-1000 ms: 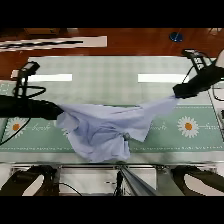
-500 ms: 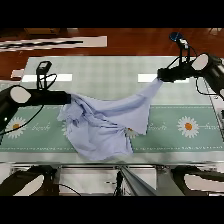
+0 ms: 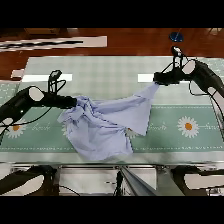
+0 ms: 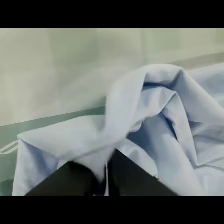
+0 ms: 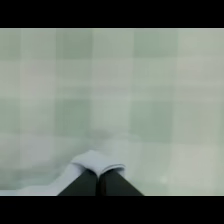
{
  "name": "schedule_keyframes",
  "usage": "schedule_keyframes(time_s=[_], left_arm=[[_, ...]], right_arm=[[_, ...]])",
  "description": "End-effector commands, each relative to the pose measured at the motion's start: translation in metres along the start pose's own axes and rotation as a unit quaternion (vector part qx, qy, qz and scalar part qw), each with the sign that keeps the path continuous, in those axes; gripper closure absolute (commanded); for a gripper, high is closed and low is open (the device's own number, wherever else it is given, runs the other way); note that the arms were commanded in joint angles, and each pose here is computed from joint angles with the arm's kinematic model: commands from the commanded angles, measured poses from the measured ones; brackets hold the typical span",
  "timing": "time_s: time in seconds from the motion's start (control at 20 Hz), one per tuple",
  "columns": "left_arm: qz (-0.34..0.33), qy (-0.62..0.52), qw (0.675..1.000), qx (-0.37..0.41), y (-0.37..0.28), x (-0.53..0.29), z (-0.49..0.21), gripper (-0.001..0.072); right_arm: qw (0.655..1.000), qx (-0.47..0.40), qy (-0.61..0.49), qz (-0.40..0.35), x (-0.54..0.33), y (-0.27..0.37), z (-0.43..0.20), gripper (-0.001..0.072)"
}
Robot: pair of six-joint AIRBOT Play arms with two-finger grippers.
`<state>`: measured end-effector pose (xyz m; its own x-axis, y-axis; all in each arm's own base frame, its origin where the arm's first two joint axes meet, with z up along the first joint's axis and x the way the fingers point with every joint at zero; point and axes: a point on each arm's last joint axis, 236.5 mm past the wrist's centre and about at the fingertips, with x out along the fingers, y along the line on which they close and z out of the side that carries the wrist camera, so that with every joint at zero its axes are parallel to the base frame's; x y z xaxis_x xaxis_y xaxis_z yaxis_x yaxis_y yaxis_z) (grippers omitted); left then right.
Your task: Fold the shirts.
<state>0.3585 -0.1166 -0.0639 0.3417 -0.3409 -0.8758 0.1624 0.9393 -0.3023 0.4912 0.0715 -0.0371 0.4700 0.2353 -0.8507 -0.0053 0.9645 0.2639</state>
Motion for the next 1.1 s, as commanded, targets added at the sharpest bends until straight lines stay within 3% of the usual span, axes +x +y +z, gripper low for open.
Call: schedule_keyframes(time_s=[0.0,0.05,0.15,0.2,0.35,0.4,0.6,0.9,1.05], left_arm=[[-0.006,0.004,1.000,0.000,-0.003,-0.007,0.008,0.0450],[-0.008,-0.001,1.000,-0.001,-0.001,-0.018,0.019,0.0347],[-0.009,-0.018,1.000,-0.009,0.007,-0.048,0.047,0.0186],[-0.010,-0.021,1.000,-0.015,0.013,-0.065,0.058,0.0098],[-0.011,-0.011,0.999,-0.034,0.031,-0.117,0.068,0.0091],[-0.009,-0.019,0.999,-0.042,0.037,-0.134,0.068,0.0091],[0.000,-0.024,0.998,-0.054,0.037,-0.175,0.032,0.0091],[-0.030,0.009,0.997,-0.072,0.006,-0.148,-0.087,0.0090],[-0.085,0.029,0.992,-0.093,-0.022,-0.132,-0.126,0.0088]], right_arm=[[1.000,-0.002,-0.003,0.004,-0.010,0.005,0.003,0.0687],[1.000,-0.007,-0.014,0.003,-0.023,0.006,0.009,0.0642],[0.999,-0.018,-0.050,0.000,-0.061,0.006,0.029,0.0371],[0.997,-0.024,-0.068,-0.006,-0.084,0.003,0.038,0.0289],[0.993,-0.042,-0.083,-0.065,-0.158,-0.030,0.043,0.0273],[0.991,-0.046,-0.074,-0.098,-0.180,-0.049,0.035,0.0227],[0.975,-0.032,0.055,-0.214,-0.241,-0.120,-0.040,0.0200],[0.983,0.015,0.135,-0.125,-0.201,-0.109,-0.119,0.0199],[0.982,0.033,0.183,-0.044,-0.170,-0.079,-0.158,0.0118]])
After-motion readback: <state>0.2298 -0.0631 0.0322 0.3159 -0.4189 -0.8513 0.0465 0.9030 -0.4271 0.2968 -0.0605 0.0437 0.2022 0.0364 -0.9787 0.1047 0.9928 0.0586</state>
